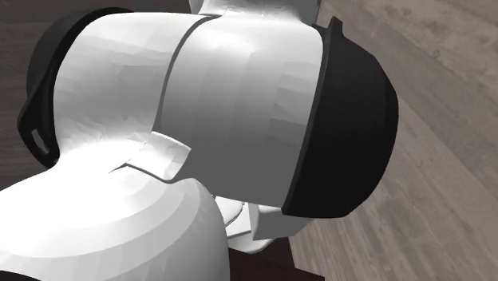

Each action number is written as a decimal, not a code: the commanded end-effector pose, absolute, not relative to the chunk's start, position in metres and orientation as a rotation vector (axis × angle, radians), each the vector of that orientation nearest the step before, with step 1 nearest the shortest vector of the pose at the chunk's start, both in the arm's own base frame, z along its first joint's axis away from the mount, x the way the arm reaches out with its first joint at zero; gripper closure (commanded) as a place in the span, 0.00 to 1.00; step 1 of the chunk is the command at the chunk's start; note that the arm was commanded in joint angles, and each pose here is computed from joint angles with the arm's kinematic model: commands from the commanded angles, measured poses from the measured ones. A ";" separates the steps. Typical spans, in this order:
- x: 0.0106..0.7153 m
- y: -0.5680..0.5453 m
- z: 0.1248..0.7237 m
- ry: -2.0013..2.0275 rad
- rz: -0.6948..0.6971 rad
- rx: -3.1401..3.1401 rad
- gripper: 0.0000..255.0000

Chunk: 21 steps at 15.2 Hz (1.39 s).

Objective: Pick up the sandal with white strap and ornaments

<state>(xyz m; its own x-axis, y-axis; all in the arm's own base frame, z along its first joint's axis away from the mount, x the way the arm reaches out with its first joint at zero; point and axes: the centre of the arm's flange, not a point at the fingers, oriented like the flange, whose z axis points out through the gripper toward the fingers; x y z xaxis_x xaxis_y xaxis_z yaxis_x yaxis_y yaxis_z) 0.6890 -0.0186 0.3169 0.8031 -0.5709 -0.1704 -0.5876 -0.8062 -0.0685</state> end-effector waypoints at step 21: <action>0.689 -0.019 0.345 0.926 0.214 -2.870 1.00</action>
<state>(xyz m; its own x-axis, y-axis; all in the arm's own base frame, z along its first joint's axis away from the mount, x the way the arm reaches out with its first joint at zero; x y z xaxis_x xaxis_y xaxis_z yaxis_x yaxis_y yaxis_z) 0.6892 -0.0193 0.3406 0.8029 -0.5715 -0.1698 -0.5881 -0.8058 -0.0687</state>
